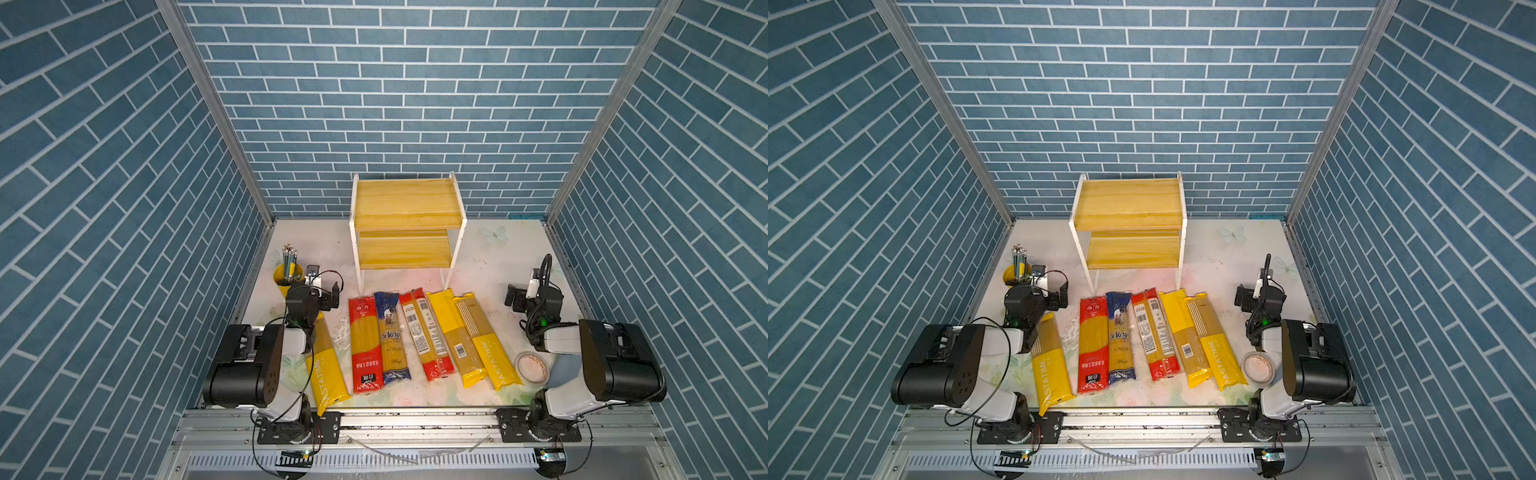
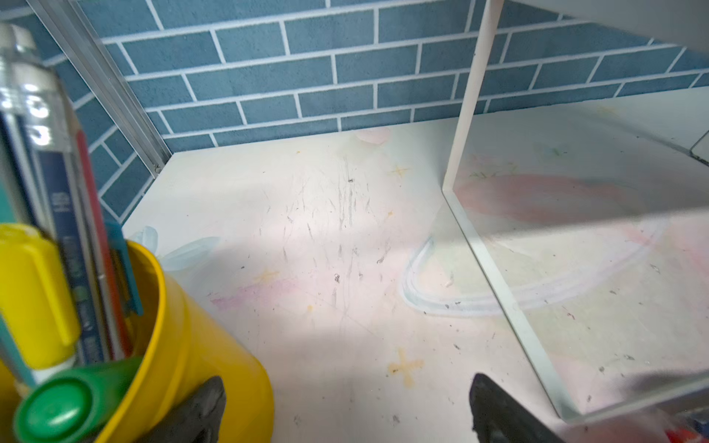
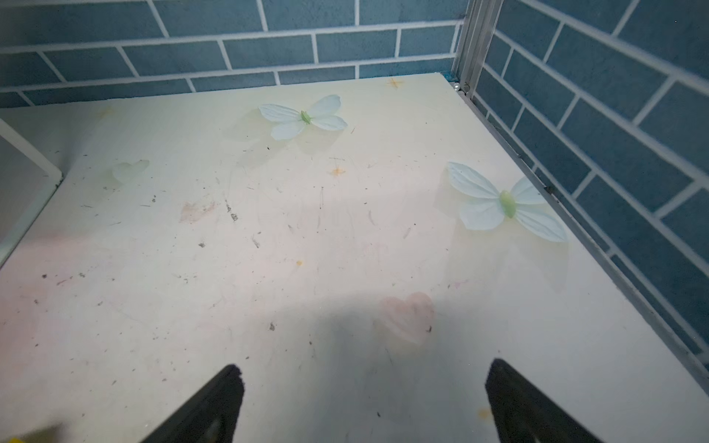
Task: Arrange pasta packages on shelves
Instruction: Move the pasta bag to the middle-right of the table.
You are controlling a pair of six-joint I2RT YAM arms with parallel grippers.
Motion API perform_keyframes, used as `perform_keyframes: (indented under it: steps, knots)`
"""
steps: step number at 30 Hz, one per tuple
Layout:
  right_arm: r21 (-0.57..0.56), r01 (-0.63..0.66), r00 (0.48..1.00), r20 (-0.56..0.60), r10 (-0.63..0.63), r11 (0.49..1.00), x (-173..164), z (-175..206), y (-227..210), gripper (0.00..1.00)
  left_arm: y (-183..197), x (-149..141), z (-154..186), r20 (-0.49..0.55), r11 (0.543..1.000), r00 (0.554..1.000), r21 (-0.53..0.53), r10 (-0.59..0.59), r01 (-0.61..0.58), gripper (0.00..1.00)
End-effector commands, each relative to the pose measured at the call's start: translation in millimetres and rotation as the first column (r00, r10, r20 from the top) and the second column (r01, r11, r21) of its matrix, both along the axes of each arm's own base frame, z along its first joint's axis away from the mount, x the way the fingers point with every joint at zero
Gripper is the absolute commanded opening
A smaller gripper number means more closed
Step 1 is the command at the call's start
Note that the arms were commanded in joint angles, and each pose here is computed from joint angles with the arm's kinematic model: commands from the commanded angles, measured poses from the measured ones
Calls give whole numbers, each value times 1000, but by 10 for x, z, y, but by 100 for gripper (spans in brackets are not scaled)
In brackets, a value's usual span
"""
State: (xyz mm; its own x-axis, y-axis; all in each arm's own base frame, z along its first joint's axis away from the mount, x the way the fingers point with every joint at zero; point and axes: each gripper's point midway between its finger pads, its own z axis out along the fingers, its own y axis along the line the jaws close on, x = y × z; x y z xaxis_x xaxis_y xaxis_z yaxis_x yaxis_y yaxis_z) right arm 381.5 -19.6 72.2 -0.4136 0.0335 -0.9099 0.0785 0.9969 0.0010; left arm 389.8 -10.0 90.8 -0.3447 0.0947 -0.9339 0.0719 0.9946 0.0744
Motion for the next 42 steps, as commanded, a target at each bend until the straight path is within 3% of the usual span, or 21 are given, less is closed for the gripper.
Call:
perform_keyframes:
  steps: [1,38,42]
  knots:
    - [-37,-1,999,51,3,999,134,160,-13,99,19,42,29,15,1000,1000,10,4,-5,100]
    - [-34,-6,999,50,8,999,134,156,-3,99,21,42,35,16,1000,1000,10,5,-5,100]
    - [-23,-11,999,50,12,1000,136,159,-2,99,159,60,31,6,996,996,11,90,-90,100]
